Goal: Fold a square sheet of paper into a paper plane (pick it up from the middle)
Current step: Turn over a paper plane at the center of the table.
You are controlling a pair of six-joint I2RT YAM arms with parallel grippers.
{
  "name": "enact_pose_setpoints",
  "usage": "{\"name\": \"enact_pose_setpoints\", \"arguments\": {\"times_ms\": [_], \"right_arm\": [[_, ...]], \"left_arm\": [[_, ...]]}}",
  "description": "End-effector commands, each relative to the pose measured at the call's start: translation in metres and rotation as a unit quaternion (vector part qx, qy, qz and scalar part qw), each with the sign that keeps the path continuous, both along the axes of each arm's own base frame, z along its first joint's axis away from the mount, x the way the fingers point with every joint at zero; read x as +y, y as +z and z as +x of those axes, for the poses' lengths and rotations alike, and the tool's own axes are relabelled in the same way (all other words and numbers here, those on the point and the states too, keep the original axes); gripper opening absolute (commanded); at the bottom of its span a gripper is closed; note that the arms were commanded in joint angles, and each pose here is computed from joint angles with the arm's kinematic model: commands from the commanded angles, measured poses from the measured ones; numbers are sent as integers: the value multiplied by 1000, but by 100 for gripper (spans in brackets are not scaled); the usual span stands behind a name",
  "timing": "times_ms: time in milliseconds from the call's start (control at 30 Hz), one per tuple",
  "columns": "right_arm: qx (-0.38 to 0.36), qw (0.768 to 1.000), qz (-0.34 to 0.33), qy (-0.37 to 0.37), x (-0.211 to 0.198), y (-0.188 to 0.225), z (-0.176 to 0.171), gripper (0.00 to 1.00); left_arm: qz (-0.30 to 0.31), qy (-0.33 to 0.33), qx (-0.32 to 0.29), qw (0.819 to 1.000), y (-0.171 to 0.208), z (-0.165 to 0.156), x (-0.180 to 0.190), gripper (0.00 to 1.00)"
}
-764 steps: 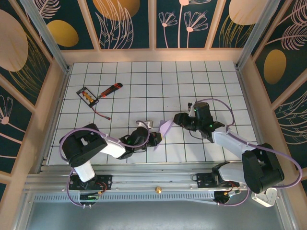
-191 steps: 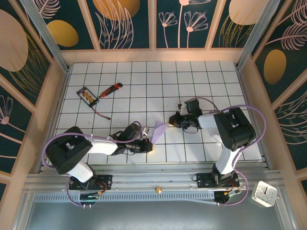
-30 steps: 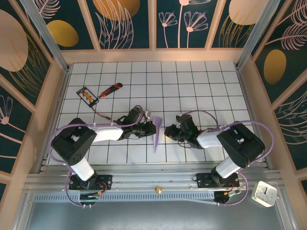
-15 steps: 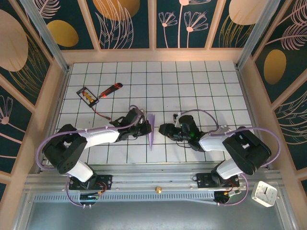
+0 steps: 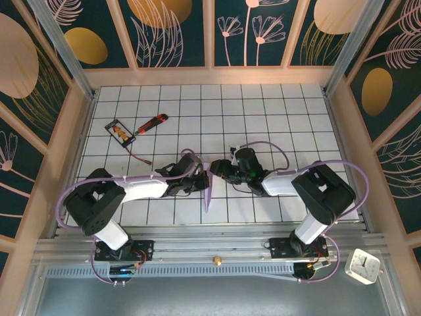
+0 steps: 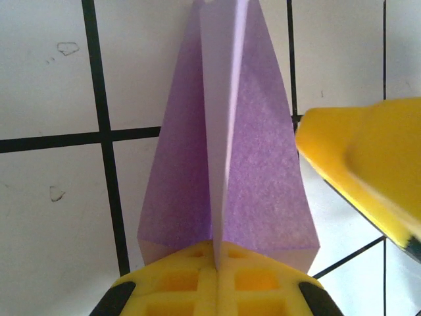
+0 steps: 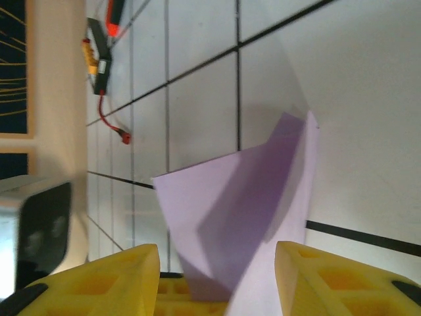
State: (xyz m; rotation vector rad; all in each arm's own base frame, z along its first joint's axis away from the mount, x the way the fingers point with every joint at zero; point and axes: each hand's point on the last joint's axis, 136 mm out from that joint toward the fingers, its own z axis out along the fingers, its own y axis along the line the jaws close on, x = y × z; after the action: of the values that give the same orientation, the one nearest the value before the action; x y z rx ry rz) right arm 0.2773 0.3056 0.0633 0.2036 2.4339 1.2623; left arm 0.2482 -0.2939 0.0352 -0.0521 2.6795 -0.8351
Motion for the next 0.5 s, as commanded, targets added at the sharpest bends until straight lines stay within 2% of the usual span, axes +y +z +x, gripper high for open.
{"name": "enact_pose_setpoints", "arguments": {"times_ms": [0,467], "right_arm": [[14,999,-35,-9,-2,-16,-1,49],[29,995,-93,-9,-13,-33,-11,39]], "left_arm": [[13,0,0,1000,-3,0,1,0],[22,-1,-5,1000,-1,3,0,1]]}}
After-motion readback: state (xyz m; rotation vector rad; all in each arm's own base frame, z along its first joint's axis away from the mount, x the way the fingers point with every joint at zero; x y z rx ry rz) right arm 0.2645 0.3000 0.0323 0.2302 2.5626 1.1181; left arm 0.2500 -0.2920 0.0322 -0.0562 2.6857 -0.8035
